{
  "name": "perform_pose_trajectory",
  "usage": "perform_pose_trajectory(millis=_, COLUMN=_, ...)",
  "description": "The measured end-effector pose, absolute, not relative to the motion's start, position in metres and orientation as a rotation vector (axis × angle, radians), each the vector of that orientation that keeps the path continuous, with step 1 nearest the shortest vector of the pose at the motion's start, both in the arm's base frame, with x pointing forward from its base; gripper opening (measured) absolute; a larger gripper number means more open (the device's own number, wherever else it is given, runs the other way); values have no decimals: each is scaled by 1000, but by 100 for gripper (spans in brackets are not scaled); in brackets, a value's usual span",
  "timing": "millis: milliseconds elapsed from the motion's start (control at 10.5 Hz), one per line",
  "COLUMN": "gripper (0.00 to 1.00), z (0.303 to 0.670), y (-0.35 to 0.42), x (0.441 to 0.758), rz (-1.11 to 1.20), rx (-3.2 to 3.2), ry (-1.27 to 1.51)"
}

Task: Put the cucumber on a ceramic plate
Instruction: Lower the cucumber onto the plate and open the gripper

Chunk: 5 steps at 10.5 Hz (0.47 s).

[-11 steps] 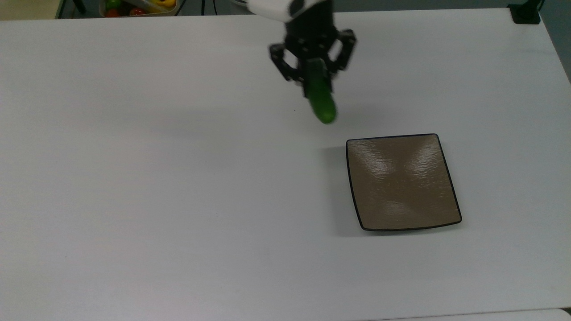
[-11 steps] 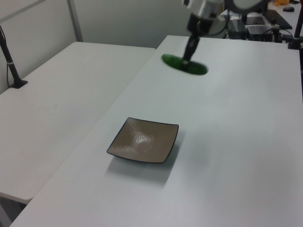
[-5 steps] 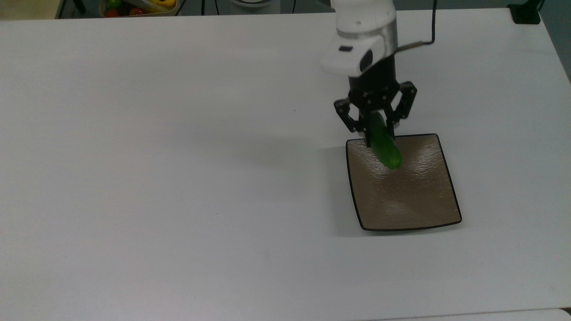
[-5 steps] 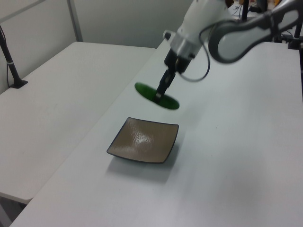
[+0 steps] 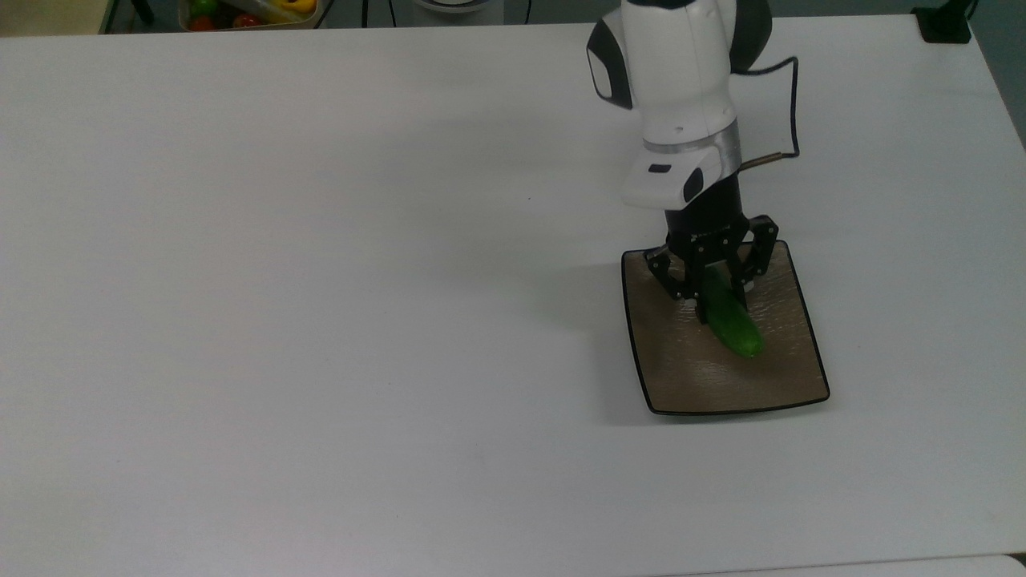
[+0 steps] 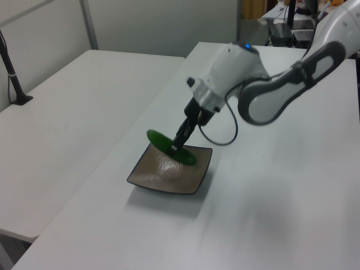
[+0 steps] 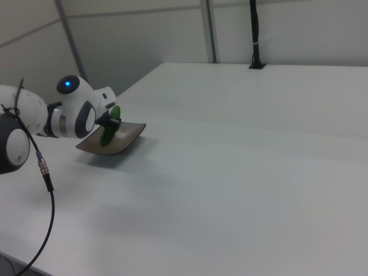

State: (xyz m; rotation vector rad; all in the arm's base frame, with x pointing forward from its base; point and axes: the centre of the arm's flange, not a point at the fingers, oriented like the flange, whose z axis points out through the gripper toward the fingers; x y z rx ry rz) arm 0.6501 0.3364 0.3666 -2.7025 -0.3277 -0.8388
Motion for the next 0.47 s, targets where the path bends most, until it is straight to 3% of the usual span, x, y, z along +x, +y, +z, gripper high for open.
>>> perform_pose_trajectory(millis=285, gripper=41, z=336, y=340, x=663, rz=-881, rx=-2674, ry=-274)
perform_pose_trajectory(millis=474, gripper=45, z=337, y=338, x=669, rz=-892, rx=-2669, ry=-260)
